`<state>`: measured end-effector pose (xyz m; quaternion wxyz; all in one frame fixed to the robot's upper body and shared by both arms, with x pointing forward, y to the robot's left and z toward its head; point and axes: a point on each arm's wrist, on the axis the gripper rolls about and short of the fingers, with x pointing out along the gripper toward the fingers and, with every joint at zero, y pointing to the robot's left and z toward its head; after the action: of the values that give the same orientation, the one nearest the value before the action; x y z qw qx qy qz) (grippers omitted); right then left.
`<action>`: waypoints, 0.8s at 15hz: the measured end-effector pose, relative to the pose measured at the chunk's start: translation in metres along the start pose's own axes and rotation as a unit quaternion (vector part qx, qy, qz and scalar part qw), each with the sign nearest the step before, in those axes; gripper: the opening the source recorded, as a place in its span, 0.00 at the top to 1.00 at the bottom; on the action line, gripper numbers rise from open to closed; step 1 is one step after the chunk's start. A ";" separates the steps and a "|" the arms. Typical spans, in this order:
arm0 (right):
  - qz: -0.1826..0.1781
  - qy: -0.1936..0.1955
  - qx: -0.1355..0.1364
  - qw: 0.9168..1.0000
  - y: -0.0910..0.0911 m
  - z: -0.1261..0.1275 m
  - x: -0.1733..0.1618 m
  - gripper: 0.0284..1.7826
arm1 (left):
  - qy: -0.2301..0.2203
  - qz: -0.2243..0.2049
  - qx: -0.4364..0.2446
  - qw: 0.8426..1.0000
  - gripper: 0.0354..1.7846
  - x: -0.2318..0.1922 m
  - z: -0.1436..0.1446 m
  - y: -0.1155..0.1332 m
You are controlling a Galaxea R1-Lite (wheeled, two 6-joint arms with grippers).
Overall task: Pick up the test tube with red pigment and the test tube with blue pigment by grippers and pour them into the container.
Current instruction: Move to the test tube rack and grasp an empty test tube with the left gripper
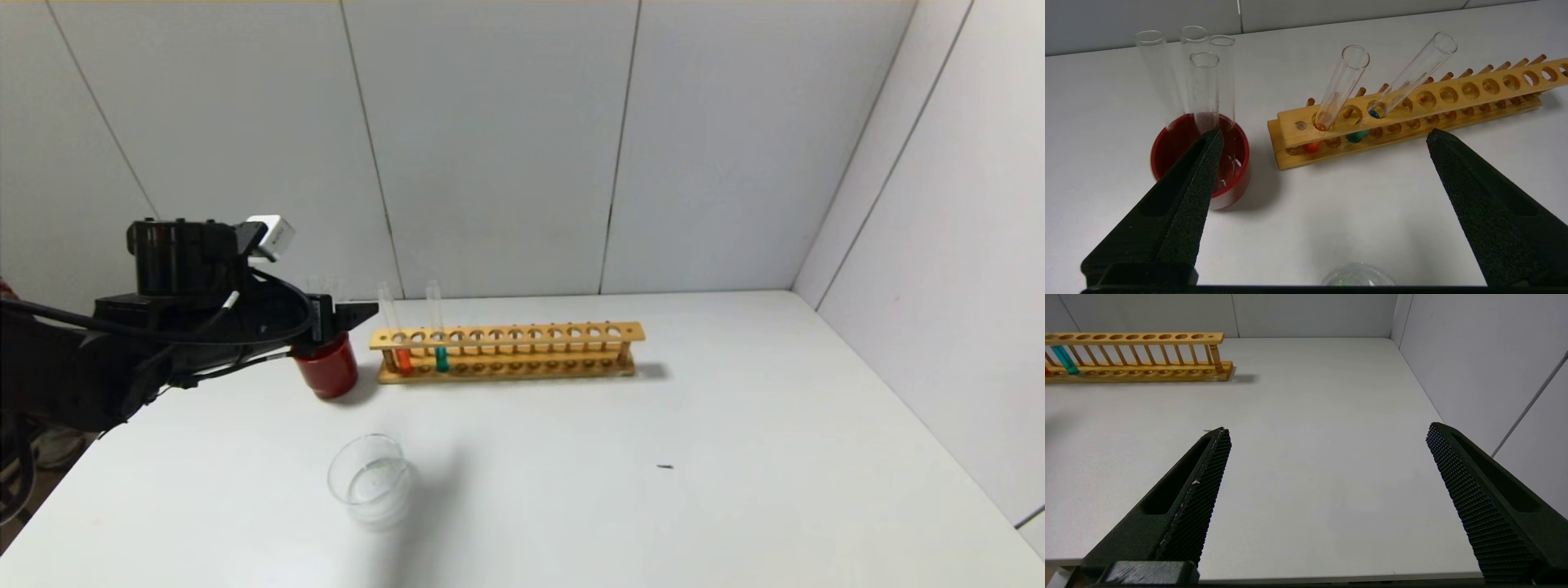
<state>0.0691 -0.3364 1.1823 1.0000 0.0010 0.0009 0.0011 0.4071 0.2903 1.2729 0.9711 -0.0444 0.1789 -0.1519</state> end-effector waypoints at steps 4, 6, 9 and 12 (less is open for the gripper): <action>0.000 0.000 0.000 1.000 0.000 0.000 0.000 0.02 | 0.008 -0.011 0.002 1.000 0.02 0.032 -0.006 -0.003; 0.000 0.000 0.000 1.000 0.000 0.000 0.000 0.02 | 0.013 -0.010 0.002 1.000 0.02 0.044 -0.008 -0.002; 0.000 0.000 0.000 1.000 0.000 0.000 0.000 0.02 | 0.004 0.014 0.004 1.000 0.02 0.060 -0.004 0.001; 0.000 0.000 0.000 1.000 0.000 0.000 0.000 0.02 | 0.003 0.013 0.007 1.000 0.02 0.079 -0.005 -0.002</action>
<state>0.0691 -0.3364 1.1823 1.0000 0.0012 0.0009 0.0011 0.4746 0.2635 1.2425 0.9726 -0.0343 0.1816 -0.1410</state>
